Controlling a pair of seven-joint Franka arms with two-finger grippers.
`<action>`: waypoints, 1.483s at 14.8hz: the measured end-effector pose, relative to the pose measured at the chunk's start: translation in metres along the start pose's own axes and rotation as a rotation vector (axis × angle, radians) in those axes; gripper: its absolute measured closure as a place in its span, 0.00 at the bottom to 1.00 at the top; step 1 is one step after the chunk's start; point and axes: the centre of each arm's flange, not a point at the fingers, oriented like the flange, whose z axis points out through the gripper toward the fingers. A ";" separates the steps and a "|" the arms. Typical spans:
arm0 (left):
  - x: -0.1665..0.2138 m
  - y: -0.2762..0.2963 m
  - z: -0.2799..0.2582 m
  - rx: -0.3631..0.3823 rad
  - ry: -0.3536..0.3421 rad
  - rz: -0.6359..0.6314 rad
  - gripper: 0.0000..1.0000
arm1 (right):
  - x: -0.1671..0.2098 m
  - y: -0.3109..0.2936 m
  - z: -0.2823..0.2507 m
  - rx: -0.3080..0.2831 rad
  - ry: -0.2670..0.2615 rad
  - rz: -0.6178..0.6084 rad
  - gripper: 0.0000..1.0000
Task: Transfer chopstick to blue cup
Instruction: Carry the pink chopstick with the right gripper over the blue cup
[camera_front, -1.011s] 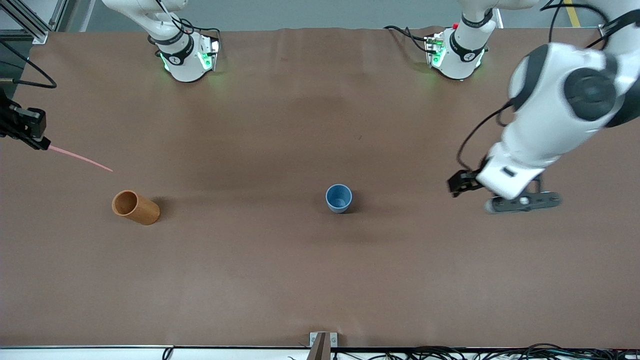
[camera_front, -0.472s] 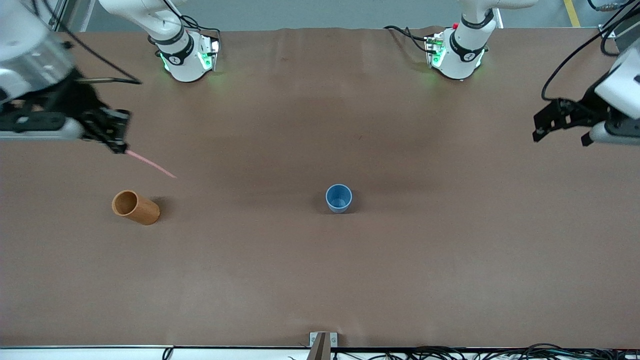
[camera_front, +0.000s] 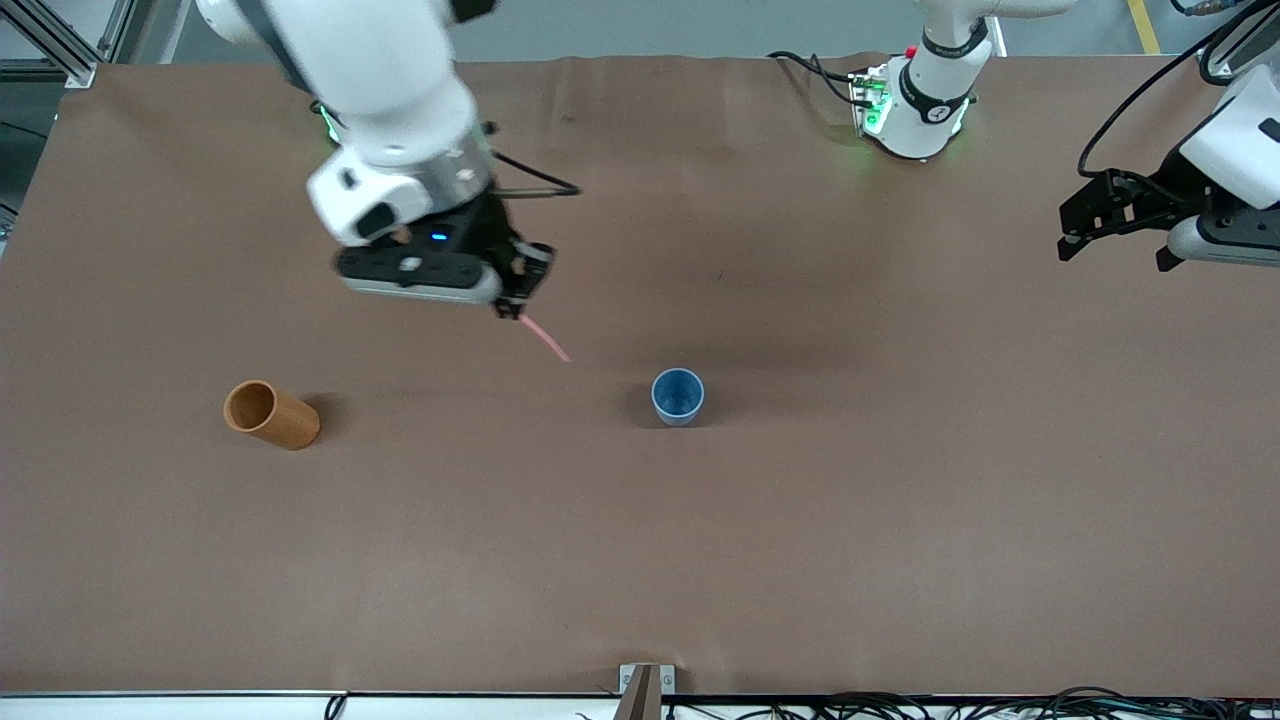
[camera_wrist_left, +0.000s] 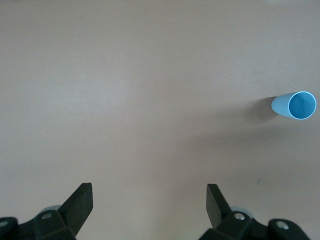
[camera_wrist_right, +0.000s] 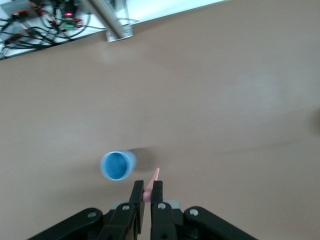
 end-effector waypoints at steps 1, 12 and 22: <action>0.000 -0.001 0.001 -0.001 -0.002 -0.002 0.00 | -0.014 -0.021 0.014 0.011 -0.002 0.003 0.91; 0.001 -0.003 0.002 -0.022 -0.006 -0.009 0.00 | -0.099 -0.115 0.120 -0.040 0.116 -0.138 0.91; 0.001 -0.003 0.002 -0.022 -0.006 -0.009 0.00 | -0.106 -0.120 0.168 -0.071 0.221 -0.228 0.90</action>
